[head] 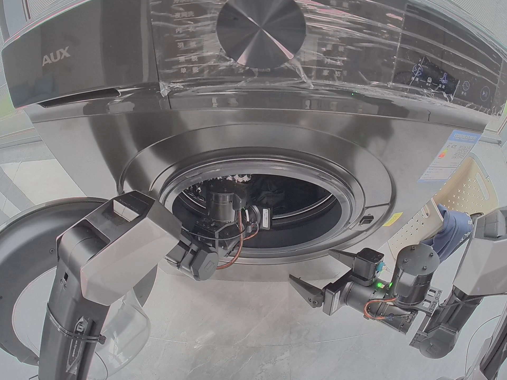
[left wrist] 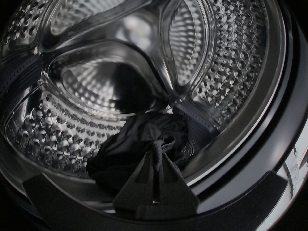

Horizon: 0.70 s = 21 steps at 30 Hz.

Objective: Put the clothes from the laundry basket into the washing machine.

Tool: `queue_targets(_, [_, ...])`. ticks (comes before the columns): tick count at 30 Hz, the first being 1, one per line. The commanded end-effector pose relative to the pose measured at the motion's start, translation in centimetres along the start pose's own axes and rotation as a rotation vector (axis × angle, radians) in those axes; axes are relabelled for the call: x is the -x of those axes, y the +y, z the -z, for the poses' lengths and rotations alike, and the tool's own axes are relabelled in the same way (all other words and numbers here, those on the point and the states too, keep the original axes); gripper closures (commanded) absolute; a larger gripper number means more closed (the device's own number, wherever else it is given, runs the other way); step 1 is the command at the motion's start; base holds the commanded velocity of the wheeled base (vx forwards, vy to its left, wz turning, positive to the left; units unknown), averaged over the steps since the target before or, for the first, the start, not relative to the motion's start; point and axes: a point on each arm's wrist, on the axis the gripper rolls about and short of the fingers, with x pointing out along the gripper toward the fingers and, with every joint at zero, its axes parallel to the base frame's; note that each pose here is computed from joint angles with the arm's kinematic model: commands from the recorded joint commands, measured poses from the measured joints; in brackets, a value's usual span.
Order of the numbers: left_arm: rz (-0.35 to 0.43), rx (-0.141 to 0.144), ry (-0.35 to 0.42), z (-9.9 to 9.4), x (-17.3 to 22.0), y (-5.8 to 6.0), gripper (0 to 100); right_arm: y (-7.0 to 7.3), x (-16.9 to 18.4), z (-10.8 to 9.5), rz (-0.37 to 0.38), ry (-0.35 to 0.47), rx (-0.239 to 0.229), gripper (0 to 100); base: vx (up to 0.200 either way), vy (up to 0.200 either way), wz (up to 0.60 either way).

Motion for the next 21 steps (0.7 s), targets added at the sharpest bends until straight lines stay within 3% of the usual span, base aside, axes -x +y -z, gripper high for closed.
queue_targets(1, [-0.001,0.016,-0.097,-1.2,-1.4,-0.1,100,0.0,0.0,0.0,-0.001,-0.001,0.000,0,0.000,0.000,0.00])
queue_targets(11, [-0.044,0.068,-0.284,-1.8,-5.3,0.7,100,0.0,0.0,-0.1,0.000,-0.003,0.001,0,0.000,0.000,0.00])
queue_targets(15, [-0.059,0.074,-0.315,-2.0,-6.0,0.9,100,0.0,0.0,-0.1,-0.001,-0.003,0.000,0,0.000,0.000,0.00])
queue_targets(20, [-0.060,0.070,-0.298,-1.7,-5.9,0.7,100,0.0,0.0,-0.1,-0.002,-0.006,0.000,0,0.000,0.000,0.00])
queue_targets(21, [-0.056,0.070,-0.294,-1.7,-5.9,0.5,0,0.0,0.0,-0.1,-0.002,-0.006,0.000,0,0.000,0.000,0.00])
